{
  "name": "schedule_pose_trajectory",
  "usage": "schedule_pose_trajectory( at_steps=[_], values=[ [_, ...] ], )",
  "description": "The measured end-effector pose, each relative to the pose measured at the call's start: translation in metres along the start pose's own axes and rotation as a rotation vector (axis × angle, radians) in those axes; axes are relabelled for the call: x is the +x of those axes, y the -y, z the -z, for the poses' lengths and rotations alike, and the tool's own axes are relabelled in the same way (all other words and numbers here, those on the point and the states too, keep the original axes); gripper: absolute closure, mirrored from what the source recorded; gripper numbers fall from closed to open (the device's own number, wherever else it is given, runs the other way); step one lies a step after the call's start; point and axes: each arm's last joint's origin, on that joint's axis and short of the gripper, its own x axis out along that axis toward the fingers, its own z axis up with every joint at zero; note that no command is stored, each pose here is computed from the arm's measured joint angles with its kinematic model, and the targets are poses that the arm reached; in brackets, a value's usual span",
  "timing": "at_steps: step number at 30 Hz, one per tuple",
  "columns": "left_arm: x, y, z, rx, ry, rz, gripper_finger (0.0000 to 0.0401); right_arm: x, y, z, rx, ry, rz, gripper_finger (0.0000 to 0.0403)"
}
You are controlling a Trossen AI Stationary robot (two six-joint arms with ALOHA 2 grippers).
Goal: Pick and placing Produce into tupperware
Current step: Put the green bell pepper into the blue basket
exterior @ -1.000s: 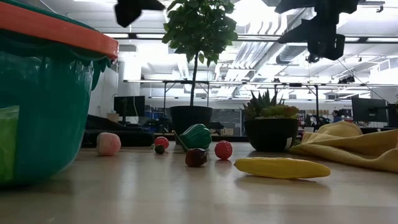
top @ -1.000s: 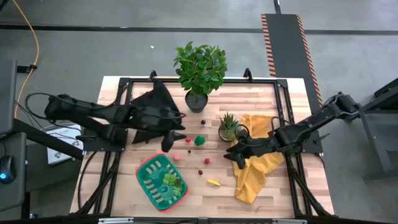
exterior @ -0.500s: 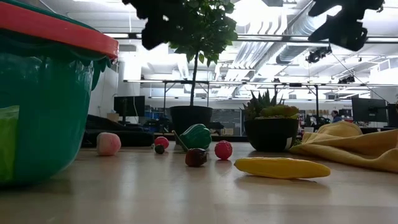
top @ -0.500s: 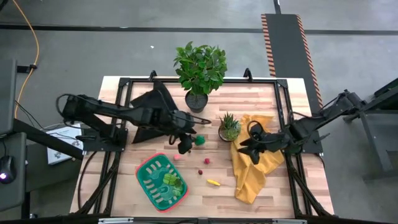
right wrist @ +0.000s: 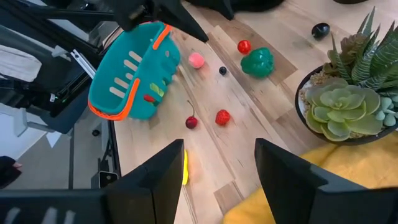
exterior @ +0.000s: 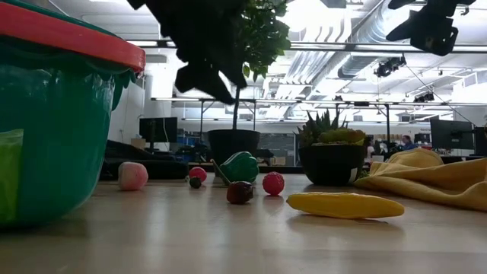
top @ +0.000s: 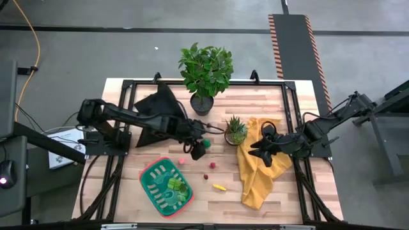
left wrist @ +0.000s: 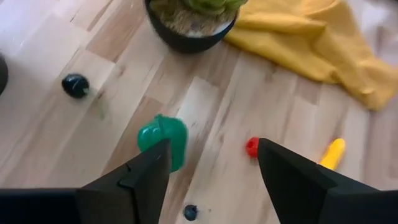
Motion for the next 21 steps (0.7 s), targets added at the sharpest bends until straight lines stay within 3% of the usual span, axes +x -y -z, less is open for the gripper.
schedule_pose_trajectory(
  at_steps=[14, 21],
  values=[
    [0.037, -0.003, 0.011, 0.007, -0.058, -0.057, 0.0122, 0.0, 0.0, 0.0, -0.004, -0.001, -0.001, 0.0215],
    [0.042, -0.011, 0.006, -0.012, -0.034, -0.093, 0.0093, 0.0, 0.0, 0.0, -0.003, -0.004, -0.003, 0.0215]
  ],
)
